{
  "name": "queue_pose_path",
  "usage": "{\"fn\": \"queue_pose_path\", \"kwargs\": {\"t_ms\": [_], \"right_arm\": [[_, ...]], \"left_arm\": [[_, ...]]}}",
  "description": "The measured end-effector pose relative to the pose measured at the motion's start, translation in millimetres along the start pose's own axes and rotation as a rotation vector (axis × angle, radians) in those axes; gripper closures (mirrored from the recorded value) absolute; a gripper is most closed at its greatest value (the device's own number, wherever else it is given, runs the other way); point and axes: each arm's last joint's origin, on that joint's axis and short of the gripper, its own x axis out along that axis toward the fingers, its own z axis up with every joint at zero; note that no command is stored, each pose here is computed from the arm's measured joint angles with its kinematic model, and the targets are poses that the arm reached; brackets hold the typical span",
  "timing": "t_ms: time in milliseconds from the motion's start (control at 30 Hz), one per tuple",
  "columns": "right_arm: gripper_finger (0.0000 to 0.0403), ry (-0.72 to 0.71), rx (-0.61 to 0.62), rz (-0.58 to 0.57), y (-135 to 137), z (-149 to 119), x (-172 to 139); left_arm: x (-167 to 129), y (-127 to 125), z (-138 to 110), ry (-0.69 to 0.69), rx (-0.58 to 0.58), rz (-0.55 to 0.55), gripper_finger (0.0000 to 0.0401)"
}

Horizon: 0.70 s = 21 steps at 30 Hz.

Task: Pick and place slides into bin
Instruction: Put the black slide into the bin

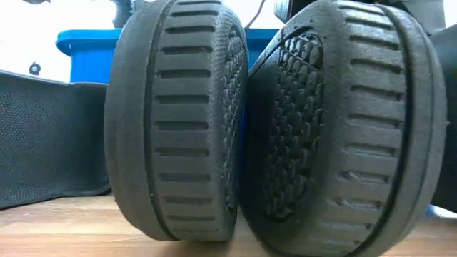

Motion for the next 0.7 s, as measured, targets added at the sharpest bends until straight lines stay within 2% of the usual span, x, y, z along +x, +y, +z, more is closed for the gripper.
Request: {"fn": "queue_pose_path", "kwargs": {"t_ms": [100,167,400,700], "right_arm": [[0.0377,-0.001,-0.035,0.041,3.0,1.0,1.3],[0.0388,0.011,-0.059,0.069,5.7,0.3,2.7],[0.0391,0.028,-0.088,0.106,15.7,-2.2,4.1],[0.0392,0.075,-0.017,0.097,39.8,-25.2,-6.2]], "left_arm": [[0.0,0.0,0.0,0.000,0.000,0.000,0.0170],[0.0,0.0,0.0,0.000,0.000,0.000,0.0170],[0.0,0.1,-0.1,0.001,0.001,0.001,0.0170],[0.1,0.2,-0.4,0.004,0.002,0.001,0.0170]]}}
